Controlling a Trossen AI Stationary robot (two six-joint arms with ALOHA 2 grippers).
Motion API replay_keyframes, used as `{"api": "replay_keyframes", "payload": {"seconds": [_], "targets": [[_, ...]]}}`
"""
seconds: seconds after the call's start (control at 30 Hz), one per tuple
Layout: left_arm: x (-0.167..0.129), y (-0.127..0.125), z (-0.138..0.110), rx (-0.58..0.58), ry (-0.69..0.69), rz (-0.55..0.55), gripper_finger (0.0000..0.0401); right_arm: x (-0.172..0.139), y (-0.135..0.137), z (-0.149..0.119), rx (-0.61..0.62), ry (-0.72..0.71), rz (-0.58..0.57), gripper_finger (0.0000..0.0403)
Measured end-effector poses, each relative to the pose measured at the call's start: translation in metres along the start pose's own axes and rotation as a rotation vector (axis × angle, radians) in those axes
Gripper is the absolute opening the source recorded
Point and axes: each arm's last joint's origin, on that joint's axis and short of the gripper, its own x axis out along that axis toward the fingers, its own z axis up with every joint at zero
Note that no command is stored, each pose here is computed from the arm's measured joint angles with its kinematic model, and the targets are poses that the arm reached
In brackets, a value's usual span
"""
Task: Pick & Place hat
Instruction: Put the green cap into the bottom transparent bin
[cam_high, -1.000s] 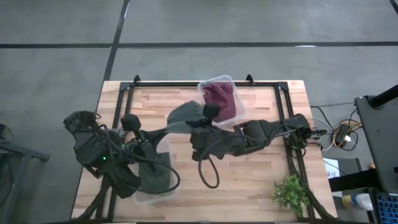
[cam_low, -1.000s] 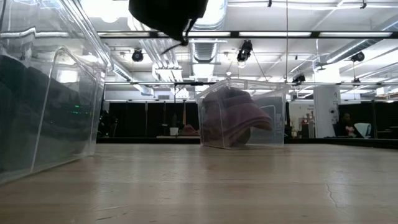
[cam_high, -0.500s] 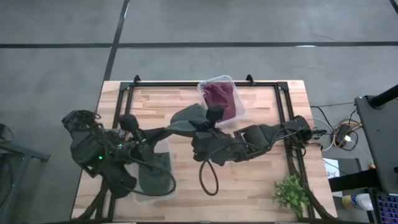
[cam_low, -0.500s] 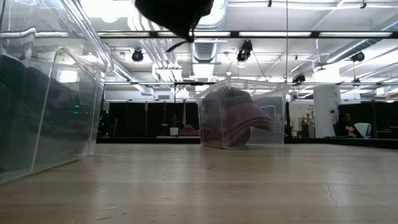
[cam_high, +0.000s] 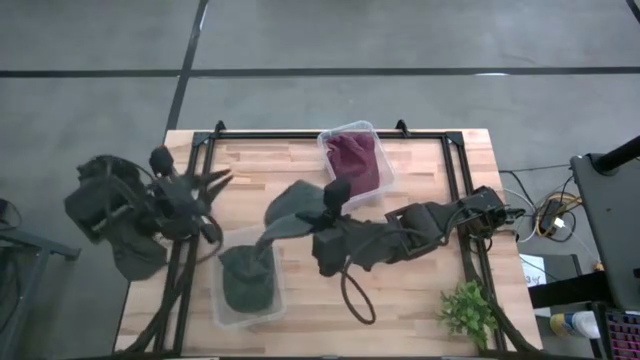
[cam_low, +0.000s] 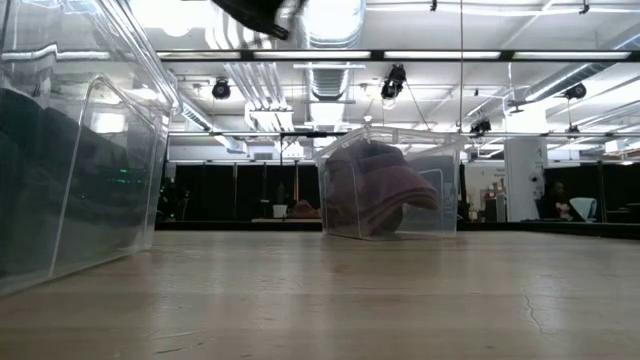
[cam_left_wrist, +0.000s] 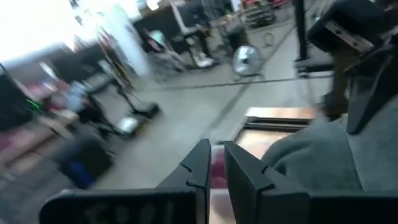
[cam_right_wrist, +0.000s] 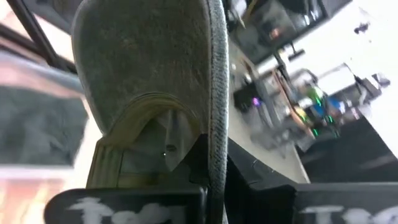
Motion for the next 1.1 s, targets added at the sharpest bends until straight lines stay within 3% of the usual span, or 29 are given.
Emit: {"api": "replay_keyframes", "payload": {"seconds": [0.13,0.27,0.47,0.63,0.8,1.1], "targets": [[-0.002,0.01,-0.001,-0.135,0.066,-0.105,0.0039,0.0,0.01,0.016,-0.053,-0.116,-0.017,0.0009],[-0.003,0.008,-0.001,-0.165,0.097,-0.155,0.0039,-0.005,0.022,0.036,-0.115,-0.264,-0.058,0.001],[-0.004,0.009,0.002,-0.219,0.115,-0.209,0.0039,0.005,0.056,0.051,-0.108,-0.453,0.006,0.0011],[-0.005,0.014,0.004,-0.267,0.109,-0.223,0.0039,0.032,0.087,0.053,-0.15,-0.483,-0.082,0.0011],[-0.005,0.013,0.004,-0.269,0.128,-0.254,0.0039,0.054,0.114,0.05,-0.109,-0.452,-0.184,0.0012],[-0.005,0.013,0.004,-0.266,0.134,-0.262,0.0039,0.084,0.149,0.034,-0.077,-0.321,-0.227,0.0013]]}}
